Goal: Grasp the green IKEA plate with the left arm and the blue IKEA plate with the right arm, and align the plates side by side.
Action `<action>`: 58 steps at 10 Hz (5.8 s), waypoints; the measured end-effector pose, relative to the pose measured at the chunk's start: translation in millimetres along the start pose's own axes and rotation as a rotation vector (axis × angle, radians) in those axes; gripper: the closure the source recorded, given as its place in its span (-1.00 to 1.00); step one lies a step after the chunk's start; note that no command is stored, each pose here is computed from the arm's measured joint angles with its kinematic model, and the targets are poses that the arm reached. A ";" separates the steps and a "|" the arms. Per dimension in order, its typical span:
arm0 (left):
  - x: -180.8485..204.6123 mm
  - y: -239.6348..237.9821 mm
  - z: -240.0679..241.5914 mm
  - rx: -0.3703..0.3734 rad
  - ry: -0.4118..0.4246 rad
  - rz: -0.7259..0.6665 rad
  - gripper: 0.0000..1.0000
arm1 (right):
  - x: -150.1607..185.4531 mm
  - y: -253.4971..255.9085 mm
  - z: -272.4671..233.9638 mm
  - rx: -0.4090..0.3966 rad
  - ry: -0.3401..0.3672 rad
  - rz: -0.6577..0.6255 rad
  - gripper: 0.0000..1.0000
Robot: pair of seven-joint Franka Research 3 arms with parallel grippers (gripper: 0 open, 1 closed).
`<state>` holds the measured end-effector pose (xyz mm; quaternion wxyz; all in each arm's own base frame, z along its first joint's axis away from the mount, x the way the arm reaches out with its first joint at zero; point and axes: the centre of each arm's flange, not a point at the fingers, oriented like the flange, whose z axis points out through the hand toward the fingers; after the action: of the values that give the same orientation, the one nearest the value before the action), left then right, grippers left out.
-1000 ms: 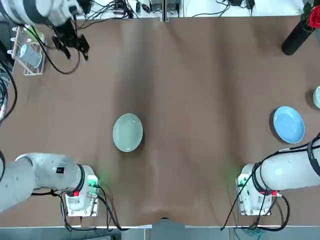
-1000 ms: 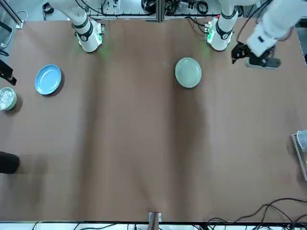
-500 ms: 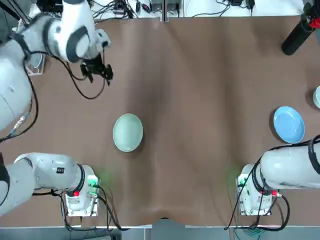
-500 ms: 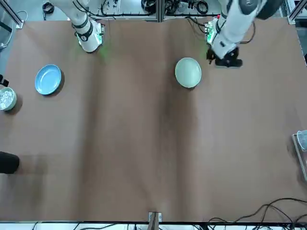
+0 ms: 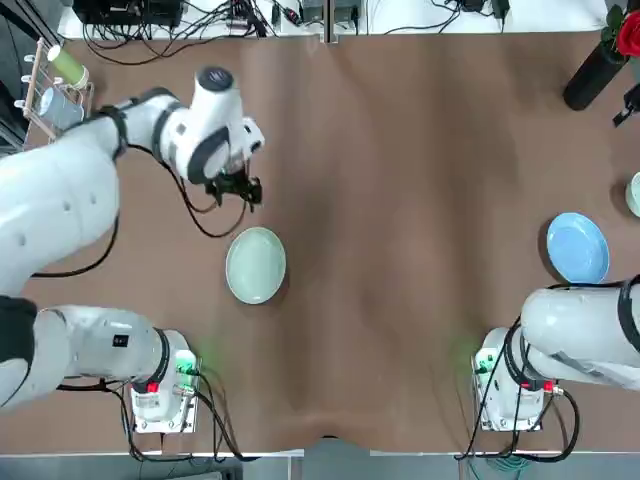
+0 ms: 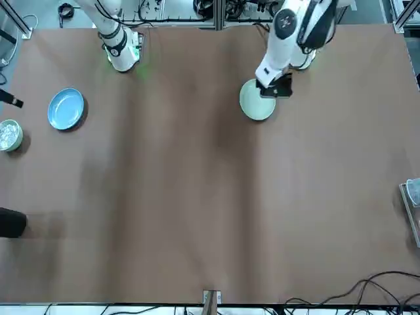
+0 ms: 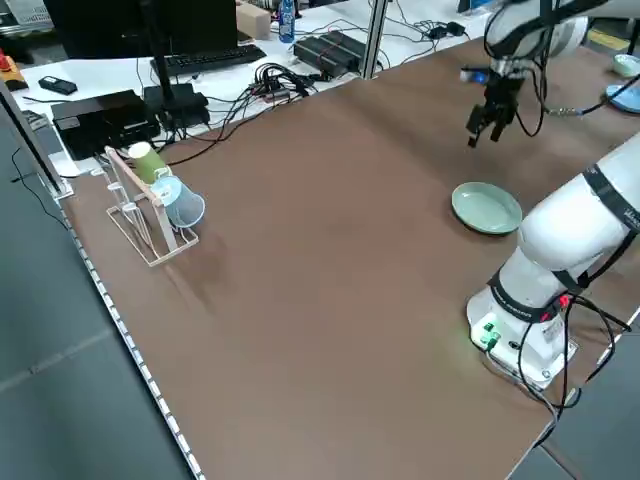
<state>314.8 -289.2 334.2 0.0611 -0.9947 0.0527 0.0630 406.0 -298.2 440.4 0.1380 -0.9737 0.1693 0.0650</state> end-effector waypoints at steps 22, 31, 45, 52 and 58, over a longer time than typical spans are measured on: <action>31.9 39.3 146.2 -0.052 -0.171 -0.007 -1.00 | -69.9 96.7 288.8 0.343 0.019 0.012 -0.77; 106.0 59.5 139.0 -0.135 -0.137 -0.092 -1.00 | -53.8 52.0 307.9 0.445 0.028 -0.004 -0.77; 168.5 116.1 129.8 -0.210 -0.080 -0.153 -1.00 | -29.8 -45.4 328.1 0.591 0.046 -0.003 -0.77; 187.2 141.9 121.2 -0.256 -0.060 -0.161 -1.00 | -26.6 -87.1 348.7 0.639 0.050 0.019 -0.77; 184.0 192.3 119.7 -0.267 -0.039 -0.189 -1.00 | -27.6 -141.2 365.5 0.682 0.051 0.020 -0.77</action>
<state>460.4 -481.5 170.0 -0.0650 -0.9932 -0.0511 0.0826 400.1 -55.5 131.6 0.4507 -0.8711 0.1940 -0.0182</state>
